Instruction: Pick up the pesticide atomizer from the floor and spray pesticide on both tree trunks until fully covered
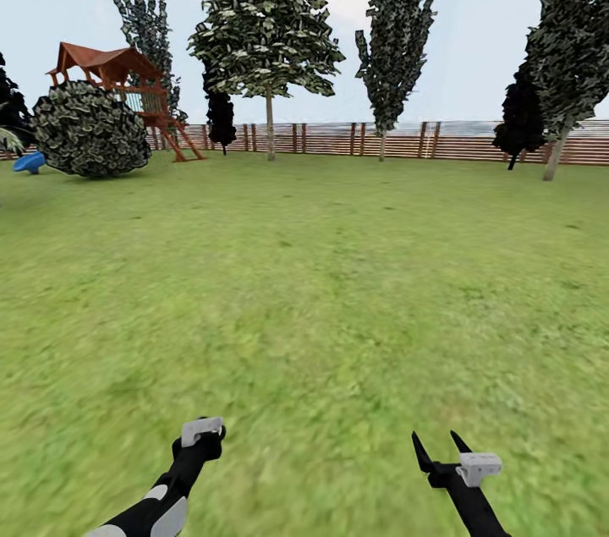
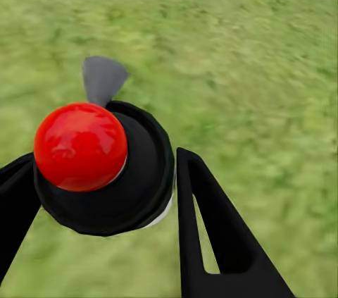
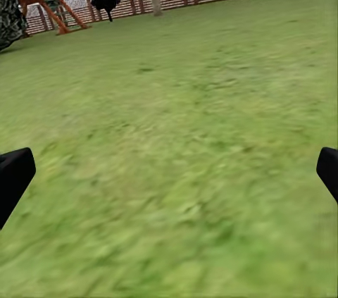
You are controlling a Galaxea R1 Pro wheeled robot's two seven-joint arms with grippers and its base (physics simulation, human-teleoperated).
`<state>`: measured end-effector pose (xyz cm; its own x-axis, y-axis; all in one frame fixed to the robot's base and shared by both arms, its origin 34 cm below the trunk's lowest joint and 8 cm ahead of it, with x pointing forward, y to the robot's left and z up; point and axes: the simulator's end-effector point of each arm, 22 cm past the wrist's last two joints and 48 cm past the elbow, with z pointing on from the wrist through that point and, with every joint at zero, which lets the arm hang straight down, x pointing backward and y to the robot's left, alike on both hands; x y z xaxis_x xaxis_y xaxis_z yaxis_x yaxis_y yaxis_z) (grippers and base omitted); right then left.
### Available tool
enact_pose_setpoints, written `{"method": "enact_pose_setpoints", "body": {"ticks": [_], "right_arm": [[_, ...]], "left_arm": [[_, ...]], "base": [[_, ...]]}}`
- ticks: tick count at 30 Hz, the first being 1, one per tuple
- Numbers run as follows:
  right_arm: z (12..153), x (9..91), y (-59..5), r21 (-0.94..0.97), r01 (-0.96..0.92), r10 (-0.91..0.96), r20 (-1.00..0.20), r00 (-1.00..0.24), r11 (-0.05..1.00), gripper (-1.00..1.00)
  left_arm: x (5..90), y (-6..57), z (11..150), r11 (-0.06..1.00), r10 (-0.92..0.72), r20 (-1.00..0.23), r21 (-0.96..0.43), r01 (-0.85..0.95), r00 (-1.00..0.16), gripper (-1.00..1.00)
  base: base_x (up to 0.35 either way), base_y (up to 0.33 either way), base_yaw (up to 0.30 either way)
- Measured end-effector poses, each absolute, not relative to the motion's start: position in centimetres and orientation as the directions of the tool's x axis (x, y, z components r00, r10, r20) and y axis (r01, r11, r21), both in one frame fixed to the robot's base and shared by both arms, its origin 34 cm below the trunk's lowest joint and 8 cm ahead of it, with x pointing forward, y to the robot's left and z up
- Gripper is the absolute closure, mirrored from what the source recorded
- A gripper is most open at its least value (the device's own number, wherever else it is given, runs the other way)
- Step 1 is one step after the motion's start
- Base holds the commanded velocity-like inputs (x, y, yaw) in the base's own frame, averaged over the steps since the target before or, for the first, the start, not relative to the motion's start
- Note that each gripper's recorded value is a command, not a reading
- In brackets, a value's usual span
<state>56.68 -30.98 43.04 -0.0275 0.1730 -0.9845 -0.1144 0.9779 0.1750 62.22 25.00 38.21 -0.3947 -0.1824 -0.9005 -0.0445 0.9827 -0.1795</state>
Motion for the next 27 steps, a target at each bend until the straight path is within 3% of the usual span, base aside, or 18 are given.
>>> {"method": "enact_pose_setpoints", "body": {"ticks": [27], "right_arm": [[43.02, 56.65, -30.99, 0.175, -0.114, 0.173, -0.985, -0.028, 0.978, -1.00]], "left_arm": [[62.14, 25.10, 38.10, 0.983, -0.180, -0.900, -0.177, -0.045, -0.397, 1.00]], "base": [[0.338, 0.000, 0.000]]}}
